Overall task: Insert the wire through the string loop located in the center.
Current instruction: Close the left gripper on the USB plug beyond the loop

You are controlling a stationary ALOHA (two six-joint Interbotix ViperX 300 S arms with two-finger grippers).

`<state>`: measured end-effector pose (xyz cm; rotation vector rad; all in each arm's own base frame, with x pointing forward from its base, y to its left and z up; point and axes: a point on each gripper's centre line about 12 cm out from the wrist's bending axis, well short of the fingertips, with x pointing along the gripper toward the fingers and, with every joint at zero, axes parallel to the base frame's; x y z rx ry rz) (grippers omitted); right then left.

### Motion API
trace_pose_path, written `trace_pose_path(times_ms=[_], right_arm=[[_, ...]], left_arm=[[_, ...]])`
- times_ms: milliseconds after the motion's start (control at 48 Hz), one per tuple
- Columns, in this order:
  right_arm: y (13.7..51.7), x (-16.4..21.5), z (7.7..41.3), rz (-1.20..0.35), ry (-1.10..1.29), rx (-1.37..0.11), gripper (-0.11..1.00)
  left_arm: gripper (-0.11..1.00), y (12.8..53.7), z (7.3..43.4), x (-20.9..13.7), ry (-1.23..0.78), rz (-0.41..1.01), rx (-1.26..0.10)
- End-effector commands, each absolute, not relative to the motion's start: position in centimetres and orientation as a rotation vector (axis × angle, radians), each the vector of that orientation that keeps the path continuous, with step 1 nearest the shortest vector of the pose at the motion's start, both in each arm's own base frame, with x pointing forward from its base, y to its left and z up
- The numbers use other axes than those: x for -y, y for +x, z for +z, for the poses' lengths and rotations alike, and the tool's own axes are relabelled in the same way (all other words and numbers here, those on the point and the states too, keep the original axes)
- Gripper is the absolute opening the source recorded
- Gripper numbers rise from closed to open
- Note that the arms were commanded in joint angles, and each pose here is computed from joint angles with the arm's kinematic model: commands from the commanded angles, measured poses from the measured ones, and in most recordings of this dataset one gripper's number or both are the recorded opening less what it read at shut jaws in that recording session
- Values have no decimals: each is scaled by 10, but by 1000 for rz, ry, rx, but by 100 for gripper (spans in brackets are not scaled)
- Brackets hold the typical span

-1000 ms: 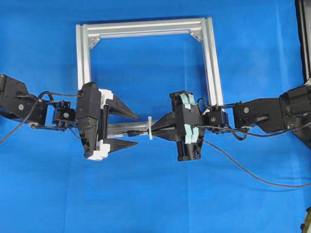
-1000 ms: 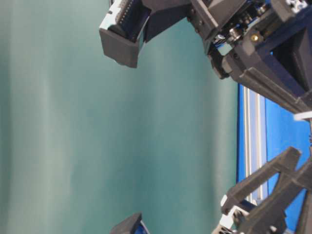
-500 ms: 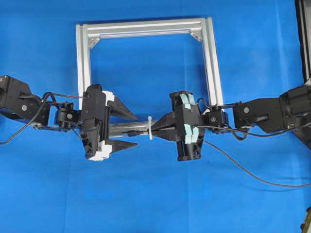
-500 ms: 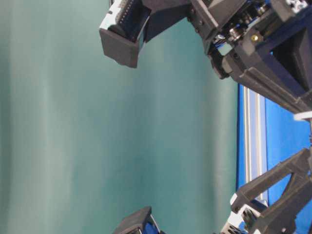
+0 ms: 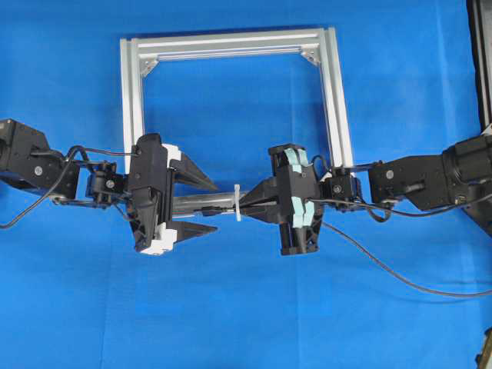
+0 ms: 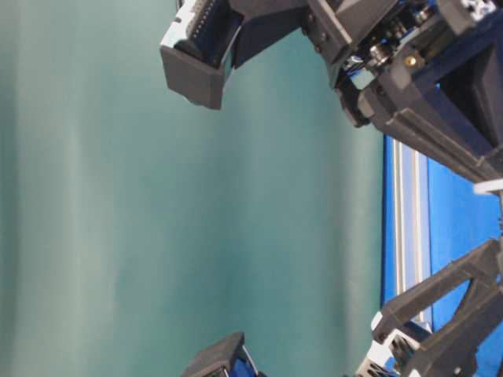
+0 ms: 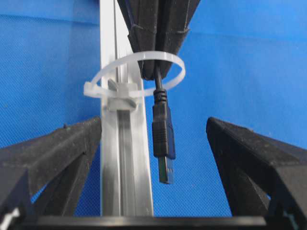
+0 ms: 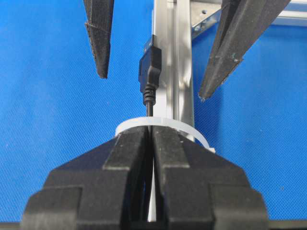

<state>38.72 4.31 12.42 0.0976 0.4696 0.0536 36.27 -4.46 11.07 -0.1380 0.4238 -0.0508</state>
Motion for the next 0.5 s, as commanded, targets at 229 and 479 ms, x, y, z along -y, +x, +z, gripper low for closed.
trace_pose_path(times_ms=[229, 479], right_arm=[[390, -45, 132, 60, 96, -445, -2], [390, -45, 132, 60, 96, -448, -2]], left_arm=[[89, 367, 119, 46, -140, -57, -394], [89, 367, 119, 46, -140, -57, -394]])
